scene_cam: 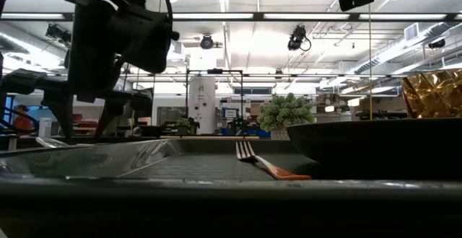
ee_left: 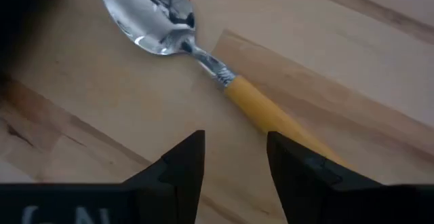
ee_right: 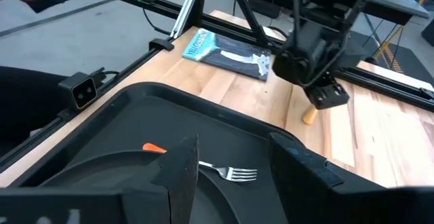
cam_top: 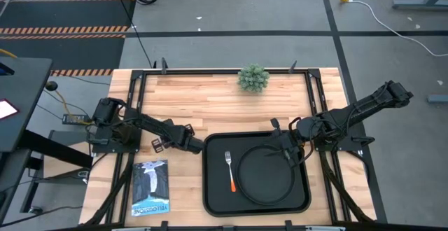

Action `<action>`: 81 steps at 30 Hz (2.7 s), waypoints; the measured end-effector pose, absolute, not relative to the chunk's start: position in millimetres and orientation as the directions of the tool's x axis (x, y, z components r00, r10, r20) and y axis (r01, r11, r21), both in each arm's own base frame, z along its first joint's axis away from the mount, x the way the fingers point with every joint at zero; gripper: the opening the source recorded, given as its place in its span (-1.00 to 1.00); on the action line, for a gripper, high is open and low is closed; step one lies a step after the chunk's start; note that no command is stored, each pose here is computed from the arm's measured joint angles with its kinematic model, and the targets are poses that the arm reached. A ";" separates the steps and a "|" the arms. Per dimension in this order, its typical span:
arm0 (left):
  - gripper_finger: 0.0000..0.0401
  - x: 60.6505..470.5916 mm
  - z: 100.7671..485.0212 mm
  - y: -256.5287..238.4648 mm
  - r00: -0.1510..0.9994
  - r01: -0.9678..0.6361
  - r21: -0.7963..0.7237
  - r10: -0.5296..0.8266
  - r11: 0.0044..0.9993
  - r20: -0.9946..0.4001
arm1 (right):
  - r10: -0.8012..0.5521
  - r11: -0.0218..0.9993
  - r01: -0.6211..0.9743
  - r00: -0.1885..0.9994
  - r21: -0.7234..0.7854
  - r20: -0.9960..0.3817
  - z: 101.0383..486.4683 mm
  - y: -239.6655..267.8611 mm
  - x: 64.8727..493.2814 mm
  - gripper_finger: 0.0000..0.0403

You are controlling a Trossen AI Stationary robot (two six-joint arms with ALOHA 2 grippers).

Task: Pick and place plate/cup/fork/spoon on tray
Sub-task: Put the orange spoon on the black tray to the left of the orange fork

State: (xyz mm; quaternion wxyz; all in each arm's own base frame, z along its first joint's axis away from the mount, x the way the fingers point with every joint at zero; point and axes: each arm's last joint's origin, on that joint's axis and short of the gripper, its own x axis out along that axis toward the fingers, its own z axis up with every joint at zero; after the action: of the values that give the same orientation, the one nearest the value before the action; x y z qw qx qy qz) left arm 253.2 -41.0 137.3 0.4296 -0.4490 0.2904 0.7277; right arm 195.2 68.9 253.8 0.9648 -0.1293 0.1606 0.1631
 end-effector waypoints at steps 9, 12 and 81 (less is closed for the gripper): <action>-0.16 255.9 137.2 -23.2 -0.249 -0.855 0.039 0.344 -0.517 -0.905 | 0.349 0.891 -0.423 0.871 -0.167 -0.346 254.5 73.3 194.0 -0.09; -0.16 256.3 137.0 -19.0 -0.256 -0.846 0.044 0.330 -0.532 -0.909 | 0.364 0.883 -0.438 0.865 -0.166 -0.345 254.5 76.5 192.7 -0.09; -0.02 251.0 162.0 -16.2 -0.071 -0.908 0.183 0.291 0.376 -0.954 | 0.424 0.859 -0.485 0.854 -0.164 -0.301 258.7 85.5 190.6 -0.09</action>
State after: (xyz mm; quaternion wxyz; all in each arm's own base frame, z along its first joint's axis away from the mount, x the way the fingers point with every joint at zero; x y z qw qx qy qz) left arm 251.0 -16.2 162.0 0.6210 -0.2806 0.5499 0.4830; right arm 190.6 85.5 258.7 0.9556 -0.1177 0.1285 0.2378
